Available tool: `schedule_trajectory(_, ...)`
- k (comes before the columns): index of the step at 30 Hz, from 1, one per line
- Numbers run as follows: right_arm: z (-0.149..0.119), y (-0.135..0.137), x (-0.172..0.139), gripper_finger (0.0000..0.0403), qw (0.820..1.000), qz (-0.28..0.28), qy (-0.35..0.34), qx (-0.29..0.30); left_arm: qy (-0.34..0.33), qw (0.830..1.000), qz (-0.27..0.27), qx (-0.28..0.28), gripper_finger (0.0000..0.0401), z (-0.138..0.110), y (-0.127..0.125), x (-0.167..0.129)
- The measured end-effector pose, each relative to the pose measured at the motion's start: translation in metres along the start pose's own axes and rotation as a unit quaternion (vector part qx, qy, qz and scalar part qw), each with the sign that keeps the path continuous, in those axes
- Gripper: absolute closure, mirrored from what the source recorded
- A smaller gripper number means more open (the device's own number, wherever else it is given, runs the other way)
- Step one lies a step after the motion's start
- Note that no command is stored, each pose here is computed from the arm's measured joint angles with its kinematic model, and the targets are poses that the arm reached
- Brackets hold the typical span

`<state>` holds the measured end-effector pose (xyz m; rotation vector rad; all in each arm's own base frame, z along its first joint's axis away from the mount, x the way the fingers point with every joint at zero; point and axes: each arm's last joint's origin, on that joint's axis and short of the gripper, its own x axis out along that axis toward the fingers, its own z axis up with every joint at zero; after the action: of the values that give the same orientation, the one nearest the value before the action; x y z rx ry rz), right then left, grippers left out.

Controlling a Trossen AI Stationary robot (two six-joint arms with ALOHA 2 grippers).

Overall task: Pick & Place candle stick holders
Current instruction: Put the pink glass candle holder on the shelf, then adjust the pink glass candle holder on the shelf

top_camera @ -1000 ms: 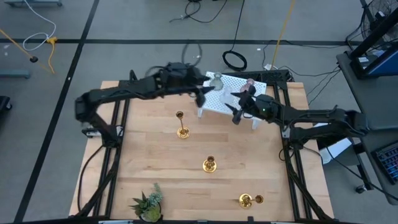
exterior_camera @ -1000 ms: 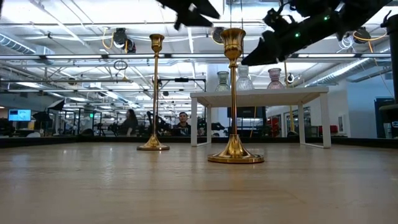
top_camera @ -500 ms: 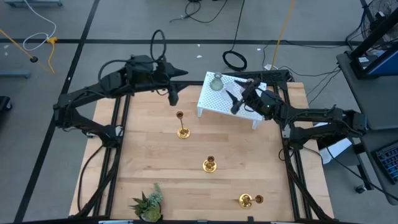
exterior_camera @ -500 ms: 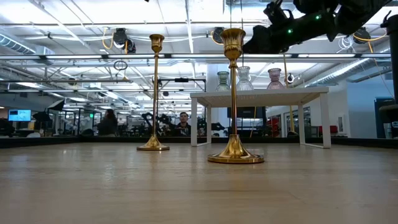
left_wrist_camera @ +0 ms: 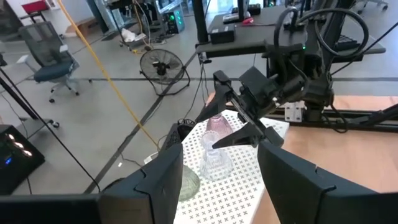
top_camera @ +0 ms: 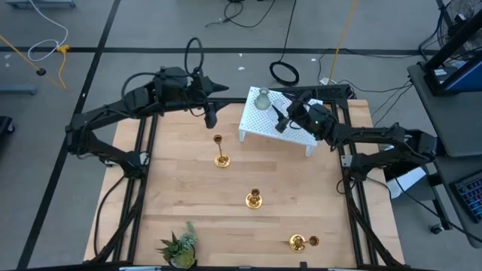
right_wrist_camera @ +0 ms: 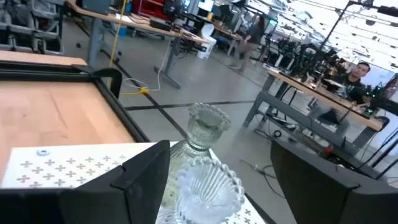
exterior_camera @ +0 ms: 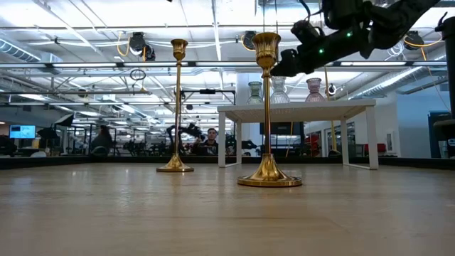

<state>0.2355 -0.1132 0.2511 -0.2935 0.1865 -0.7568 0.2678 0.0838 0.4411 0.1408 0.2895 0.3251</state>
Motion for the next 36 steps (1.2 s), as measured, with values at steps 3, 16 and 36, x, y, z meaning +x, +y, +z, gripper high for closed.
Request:
schedule_trajectory(3, -0.003, -0.002, 0.002, 0.0133, 1.0, -0.004, 0.009, 0.003, 0.001, 1.0, 0.0, 0.002, 0.0187, 0.0, 0.0, 0.0)
schedule_trajectory(16, -0.011, -0.014, 0.006, 0.0133, 0.999, -0.027, 0.034, -0.001, 0.001, 1.0, 0.003, 0.014, 0.0187, 0.0, 0.001, 0.0)
schedule_trajectory(36, -0.01, -0.02, 0.004, 0.0133, 0.997, -0.067, 0.047, -0.015, 0.016, 1.0, 0.0, 0.013, 0.0187, -0.003, 0.001, 0.0)
